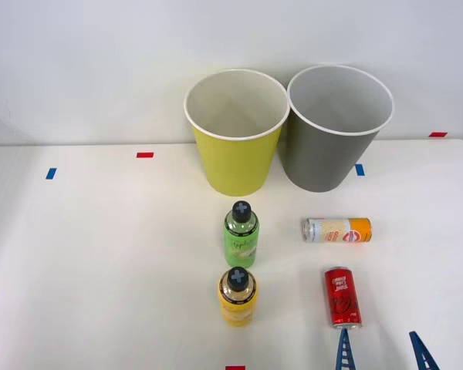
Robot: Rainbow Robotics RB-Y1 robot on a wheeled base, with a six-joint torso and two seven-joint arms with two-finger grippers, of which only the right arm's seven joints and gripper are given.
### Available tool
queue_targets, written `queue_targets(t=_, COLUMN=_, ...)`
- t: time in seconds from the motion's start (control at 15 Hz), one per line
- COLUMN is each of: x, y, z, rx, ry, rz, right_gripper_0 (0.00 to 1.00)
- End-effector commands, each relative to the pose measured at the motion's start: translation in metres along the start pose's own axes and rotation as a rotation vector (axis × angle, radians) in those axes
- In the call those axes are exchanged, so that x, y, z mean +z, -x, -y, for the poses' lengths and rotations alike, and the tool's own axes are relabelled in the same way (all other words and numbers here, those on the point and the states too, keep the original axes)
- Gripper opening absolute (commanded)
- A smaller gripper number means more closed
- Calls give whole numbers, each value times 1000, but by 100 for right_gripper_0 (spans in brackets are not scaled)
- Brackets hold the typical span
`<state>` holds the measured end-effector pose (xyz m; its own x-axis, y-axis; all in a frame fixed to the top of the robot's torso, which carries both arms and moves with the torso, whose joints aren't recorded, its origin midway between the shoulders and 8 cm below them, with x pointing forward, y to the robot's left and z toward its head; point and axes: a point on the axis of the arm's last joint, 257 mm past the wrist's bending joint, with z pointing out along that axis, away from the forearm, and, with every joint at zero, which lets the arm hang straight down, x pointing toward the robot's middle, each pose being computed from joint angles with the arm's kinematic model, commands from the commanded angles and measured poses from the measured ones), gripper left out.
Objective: Put cans in the gray bin, plastic bottles in the light green bin
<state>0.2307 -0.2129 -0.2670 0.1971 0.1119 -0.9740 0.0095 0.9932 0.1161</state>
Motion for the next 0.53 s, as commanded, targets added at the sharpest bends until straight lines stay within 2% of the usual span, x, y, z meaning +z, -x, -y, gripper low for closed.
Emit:
queue_targets(t=0.07, x=0, y=0, z=0, rx=0, ry=0, rz=0, right_gripper_0=100)
queue_targets(t=0.53, x=0, y=0, z=0, rx=0, ry=0, rz=0, right_gripper_0=100)
